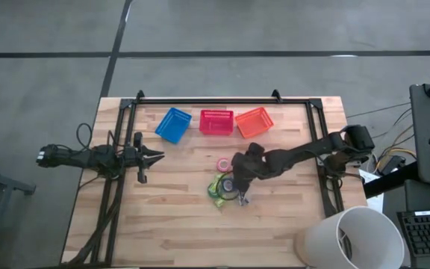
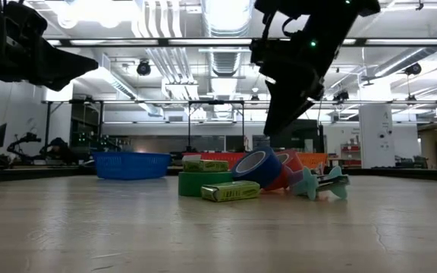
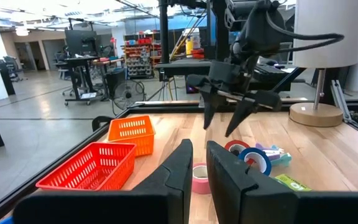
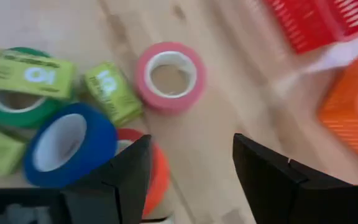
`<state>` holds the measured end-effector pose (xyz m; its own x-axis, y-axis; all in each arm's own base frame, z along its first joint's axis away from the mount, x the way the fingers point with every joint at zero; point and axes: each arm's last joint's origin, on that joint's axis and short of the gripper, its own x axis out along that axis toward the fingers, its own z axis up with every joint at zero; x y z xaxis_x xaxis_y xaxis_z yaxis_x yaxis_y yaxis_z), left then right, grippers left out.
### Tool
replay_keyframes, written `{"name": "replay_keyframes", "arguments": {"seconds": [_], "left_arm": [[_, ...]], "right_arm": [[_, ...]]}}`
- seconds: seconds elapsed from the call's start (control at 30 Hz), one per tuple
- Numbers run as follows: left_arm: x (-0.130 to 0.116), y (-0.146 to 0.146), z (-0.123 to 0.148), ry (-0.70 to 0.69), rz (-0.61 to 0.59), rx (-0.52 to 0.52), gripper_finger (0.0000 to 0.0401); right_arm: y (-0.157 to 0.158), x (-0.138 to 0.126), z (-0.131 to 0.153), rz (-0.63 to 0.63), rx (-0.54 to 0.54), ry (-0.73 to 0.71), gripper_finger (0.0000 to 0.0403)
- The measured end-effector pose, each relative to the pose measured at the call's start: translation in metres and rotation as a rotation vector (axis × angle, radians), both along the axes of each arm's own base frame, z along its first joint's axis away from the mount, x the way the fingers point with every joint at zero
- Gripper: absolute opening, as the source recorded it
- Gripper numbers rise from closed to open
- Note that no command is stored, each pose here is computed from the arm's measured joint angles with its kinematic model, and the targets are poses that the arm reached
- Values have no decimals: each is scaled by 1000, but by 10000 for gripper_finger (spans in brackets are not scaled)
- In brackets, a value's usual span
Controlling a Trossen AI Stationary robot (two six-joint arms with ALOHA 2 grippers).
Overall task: Pick and place Stapler, Stapler remover, tape
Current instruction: Put the orange tape into the orange bin
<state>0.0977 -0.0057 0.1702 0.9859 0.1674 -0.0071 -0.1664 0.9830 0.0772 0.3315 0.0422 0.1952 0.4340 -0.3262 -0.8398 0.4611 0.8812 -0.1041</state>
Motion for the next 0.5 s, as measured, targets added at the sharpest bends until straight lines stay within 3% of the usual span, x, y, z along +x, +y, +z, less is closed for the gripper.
{"name": "replay_keyframes", "arguments": {"seconds": [0.33,0.5], "left_arm": [[0,0,0,-1,0,-1,51],[0,0,0,-1,0,-1,51]], "right_arm": [[0,3,3,-13,52,-16,215],[1,6,-9,-24,55,13,215]]}}
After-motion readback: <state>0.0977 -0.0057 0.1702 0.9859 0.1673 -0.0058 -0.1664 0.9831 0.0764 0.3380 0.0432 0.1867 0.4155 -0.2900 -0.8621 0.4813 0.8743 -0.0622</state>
